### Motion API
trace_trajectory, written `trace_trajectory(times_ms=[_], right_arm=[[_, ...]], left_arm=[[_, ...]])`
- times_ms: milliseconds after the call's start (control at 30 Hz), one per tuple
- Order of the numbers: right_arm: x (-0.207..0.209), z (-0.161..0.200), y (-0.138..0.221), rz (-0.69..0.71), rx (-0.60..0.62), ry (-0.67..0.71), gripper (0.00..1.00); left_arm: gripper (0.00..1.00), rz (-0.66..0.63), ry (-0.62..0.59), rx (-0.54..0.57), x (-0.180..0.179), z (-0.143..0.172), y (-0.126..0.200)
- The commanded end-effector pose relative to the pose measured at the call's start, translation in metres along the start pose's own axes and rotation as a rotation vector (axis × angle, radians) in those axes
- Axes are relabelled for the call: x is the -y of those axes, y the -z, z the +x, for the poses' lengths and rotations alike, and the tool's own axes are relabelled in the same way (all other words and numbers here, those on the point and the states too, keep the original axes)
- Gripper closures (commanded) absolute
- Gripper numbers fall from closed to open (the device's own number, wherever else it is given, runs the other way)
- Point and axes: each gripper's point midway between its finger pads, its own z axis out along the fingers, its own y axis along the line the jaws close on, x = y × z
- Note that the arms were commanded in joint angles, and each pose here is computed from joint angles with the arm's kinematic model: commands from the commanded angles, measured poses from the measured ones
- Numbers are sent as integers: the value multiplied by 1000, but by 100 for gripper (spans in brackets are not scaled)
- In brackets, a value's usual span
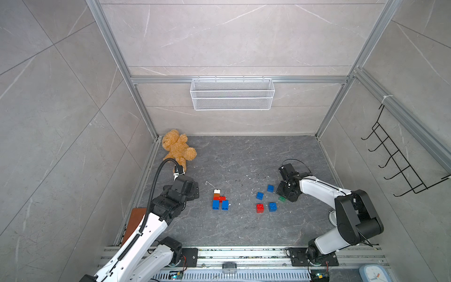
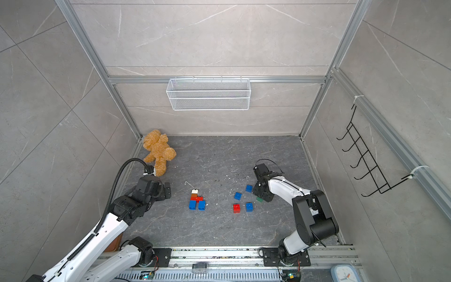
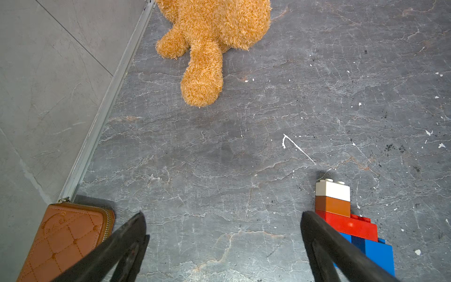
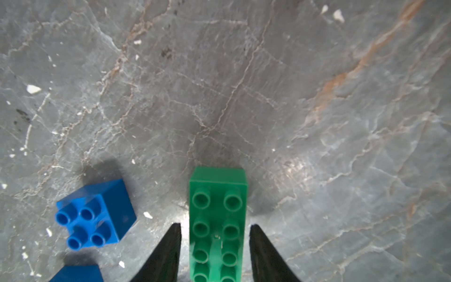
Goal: Assemble the letter h with lego
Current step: Pick up the lego brick from the center of the board.
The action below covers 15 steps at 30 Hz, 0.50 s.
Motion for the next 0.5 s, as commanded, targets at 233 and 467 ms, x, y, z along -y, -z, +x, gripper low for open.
trace_trajectory(times_ms=[233,467], right_arm=[[7,10,-12,39,-23,-41,58],[9,9,-13,48,-22,-40,62]], left_arm=[[0,22,-2,32,4,-12,5],[0,24,-1,31,4,-12,5]])
